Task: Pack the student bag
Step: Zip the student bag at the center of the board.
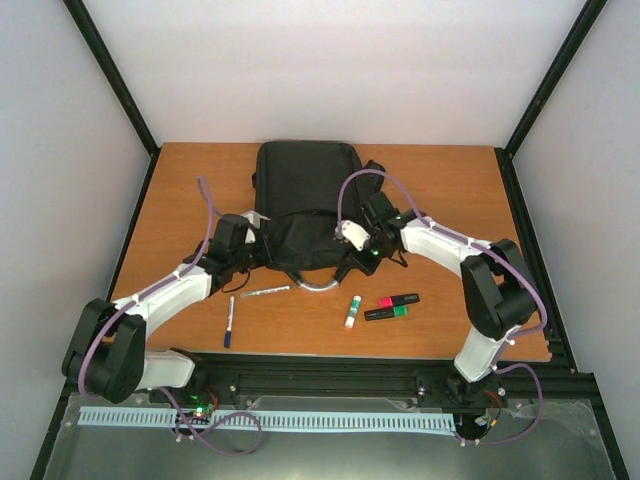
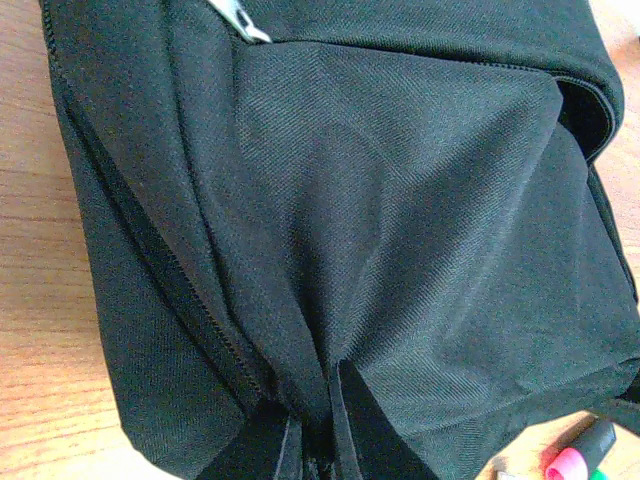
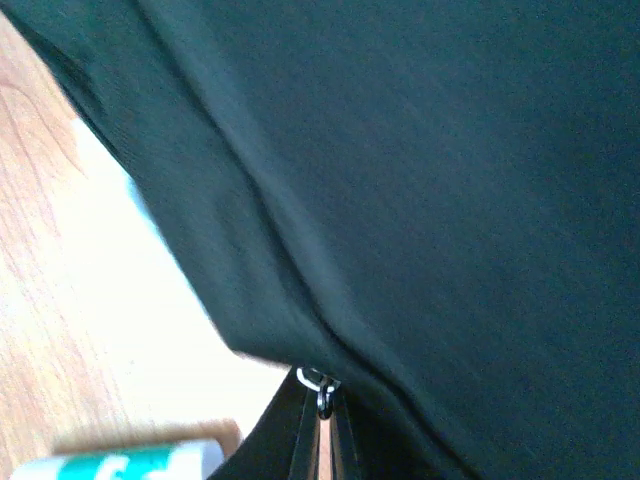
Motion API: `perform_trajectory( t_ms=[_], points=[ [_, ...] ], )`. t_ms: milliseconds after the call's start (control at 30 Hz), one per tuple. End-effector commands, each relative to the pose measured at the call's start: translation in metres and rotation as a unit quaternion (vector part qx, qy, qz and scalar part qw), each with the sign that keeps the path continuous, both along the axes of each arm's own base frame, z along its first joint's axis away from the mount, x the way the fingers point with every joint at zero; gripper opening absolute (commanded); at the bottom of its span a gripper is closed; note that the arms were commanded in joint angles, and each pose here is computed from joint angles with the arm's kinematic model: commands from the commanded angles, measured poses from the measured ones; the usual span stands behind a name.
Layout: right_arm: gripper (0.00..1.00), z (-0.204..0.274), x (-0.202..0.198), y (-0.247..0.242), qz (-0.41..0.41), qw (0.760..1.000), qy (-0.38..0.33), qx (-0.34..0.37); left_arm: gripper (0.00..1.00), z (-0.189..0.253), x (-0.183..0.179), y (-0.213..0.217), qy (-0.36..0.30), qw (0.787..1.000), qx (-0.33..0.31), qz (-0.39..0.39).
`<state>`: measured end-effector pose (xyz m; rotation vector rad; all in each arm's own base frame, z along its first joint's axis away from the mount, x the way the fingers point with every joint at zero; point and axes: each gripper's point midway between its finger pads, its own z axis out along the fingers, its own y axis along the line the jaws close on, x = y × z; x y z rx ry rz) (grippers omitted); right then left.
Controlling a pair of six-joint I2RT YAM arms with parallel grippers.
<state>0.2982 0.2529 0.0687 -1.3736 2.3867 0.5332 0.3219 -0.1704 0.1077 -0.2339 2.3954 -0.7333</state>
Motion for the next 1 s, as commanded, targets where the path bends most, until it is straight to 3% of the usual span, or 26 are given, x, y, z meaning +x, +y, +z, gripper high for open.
perform_trajectory(
  t_ms=[0, 233, 500, 967],
  points=[
    [0.03, 0.010, 0.014, -0.035, -0.018, 1.000, -0.021, -0.003, 0.01, 0.018, 0.002, -0.001, -0.029, 1.000, 0.002, -0.009],
    [0.03, 0.006, 0.048, -0.074, -0.053, 0.998, -0.034, -0.017, 0.01, 0.023, -0.001, -0.009, -0.045, 0.998, 0.000, -0.046],
    [0.03, -0.005, 0.095, -0.081, -0.065, 0.996, -0.048, -0.024, 0.01, 0.038, -0.007, -0.035, -0.078, 0.989, -0.061, -0.113],
    [0.03, -0.001, 0.153, -0.084, -0.098, 0.990, -0.099, -0.024, 0.01, 0.033, -0.009, -0.033, -0.077, 0.989, -0.051, -0.115]
  ],
)
